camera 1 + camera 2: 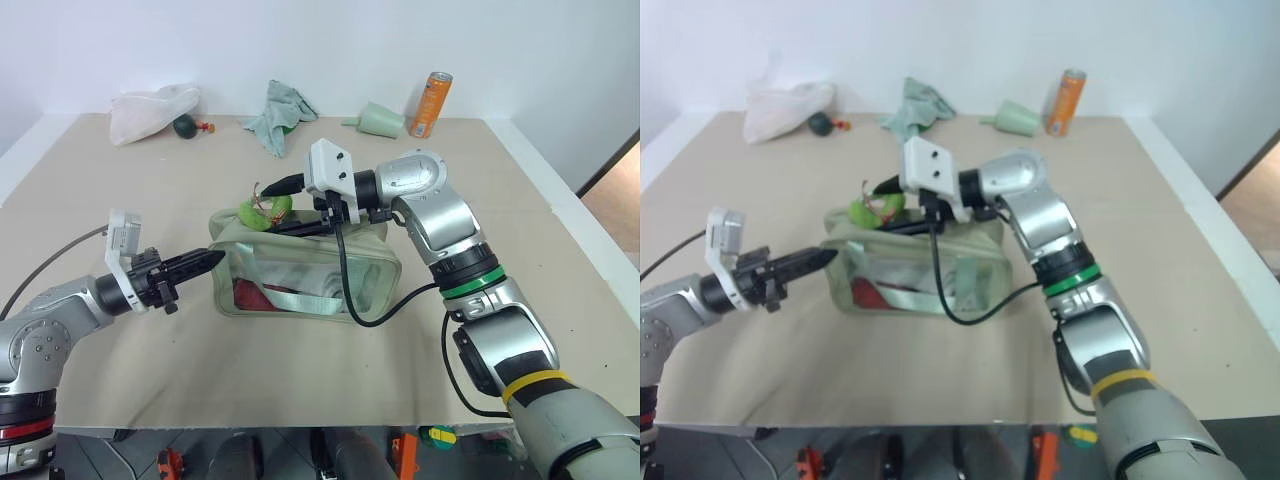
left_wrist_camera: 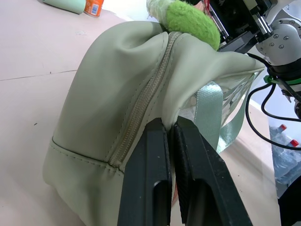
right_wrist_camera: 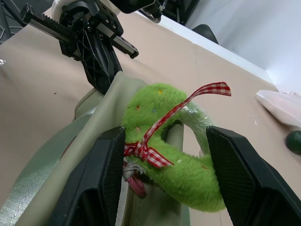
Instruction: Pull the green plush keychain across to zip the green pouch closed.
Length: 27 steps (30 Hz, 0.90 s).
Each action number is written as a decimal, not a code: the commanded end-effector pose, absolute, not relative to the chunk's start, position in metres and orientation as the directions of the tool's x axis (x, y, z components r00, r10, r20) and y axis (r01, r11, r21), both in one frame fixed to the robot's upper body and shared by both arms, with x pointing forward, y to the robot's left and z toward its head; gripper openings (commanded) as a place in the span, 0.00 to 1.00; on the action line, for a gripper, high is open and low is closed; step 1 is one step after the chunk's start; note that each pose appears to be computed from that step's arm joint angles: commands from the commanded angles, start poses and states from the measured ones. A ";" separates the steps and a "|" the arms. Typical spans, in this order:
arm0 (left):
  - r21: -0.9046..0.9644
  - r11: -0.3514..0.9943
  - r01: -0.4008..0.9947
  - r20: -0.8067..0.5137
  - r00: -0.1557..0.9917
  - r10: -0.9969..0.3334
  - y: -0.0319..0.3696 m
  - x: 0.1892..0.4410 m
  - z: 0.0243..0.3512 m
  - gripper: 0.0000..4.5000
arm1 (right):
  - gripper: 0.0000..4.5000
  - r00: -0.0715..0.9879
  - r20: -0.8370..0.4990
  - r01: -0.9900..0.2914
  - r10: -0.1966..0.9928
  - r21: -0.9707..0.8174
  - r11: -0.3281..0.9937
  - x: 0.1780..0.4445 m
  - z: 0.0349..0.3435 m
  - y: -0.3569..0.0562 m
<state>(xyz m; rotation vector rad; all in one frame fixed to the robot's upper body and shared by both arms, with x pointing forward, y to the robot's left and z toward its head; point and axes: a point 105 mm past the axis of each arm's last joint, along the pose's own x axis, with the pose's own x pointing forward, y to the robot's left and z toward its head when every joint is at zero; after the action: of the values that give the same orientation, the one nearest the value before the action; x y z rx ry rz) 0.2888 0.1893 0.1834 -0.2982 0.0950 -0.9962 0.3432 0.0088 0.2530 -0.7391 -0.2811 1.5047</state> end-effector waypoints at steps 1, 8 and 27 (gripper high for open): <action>-0.271 0.513 0.814 0.068 0.548 -0.833 0.190 0.287 0.188 0.00 | 0.62 0.079 -0.261 -0.778 0.962 -0.620 -0.104 0.342 0.261 0.012; -0.272 0.514 0.813 0.069 0.550 -0.833 0.190 0.287 0.189 0.00 | 0.13 0.077 -0.253 -0.780 0.964 -0.617 -0.100 0.342 0.263 0.011; -0.278 0.506 0.816 0.067 0.542 -0.838 0.188 0.289 0.187 0.00 | 0.01 0.230 -0.163 -0.714 0.959 -0.698 0.053 0.357 0.325 -0.045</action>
<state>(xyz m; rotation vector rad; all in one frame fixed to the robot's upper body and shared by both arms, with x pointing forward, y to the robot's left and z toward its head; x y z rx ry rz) 0.2901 0.1871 0.1864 -0.2968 0.0827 -1.0000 0.3605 -0.0272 0.2999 -0.7640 -0.3193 1.3814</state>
